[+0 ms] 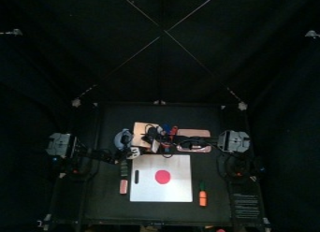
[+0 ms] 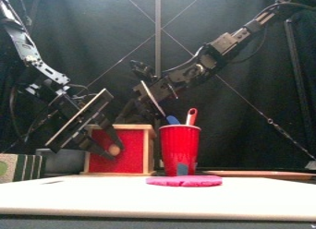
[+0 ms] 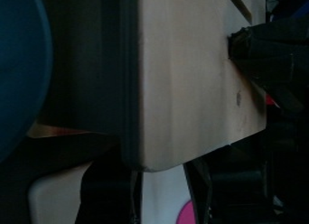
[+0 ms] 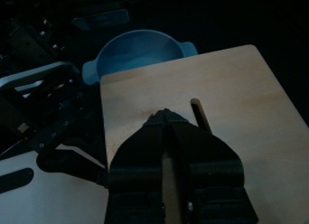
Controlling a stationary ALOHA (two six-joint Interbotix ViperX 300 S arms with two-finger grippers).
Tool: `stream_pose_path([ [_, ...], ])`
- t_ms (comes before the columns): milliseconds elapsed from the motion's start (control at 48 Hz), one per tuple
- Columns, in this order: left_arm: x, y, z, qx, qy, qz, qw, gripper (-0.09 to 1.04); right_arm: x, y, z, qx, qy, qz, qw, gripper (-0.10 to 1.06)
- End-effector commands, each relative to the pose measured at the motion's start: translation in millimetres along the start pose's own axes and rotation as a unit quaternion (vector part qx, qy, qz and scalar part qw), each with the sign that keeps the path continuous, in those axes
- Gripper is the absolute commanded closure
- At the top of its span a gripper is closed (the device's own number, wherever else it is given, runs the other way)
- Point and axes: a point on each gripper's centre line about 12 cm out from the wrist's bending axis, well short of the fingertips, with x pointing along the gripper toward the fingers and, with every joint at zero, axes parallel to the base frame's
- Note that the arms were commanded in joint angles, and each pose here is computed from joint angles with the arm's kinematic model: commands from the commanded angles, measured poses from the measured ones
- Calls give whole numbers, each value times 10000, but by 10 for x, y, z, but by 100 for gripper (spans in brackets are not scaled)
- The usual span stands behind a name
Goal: Get the cutter from the drawer then cut the dough then place the extra dough in the bowl
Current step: Open the drawer
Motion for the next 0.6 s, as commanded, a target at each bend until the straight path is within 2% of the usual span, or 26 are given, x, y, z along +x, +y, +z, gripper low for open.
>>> stream_pose_path([
  [21, -31, -33, -109, -5, 161, -7, 9999, 42, 9, -31, -106, 32, 237, -29, 9997, 70],
  [604, -246, 4, -533, -69, 601, 74, 9981, 42, -18, -53, -145, 76, 459, -50, 9989, 70],
])
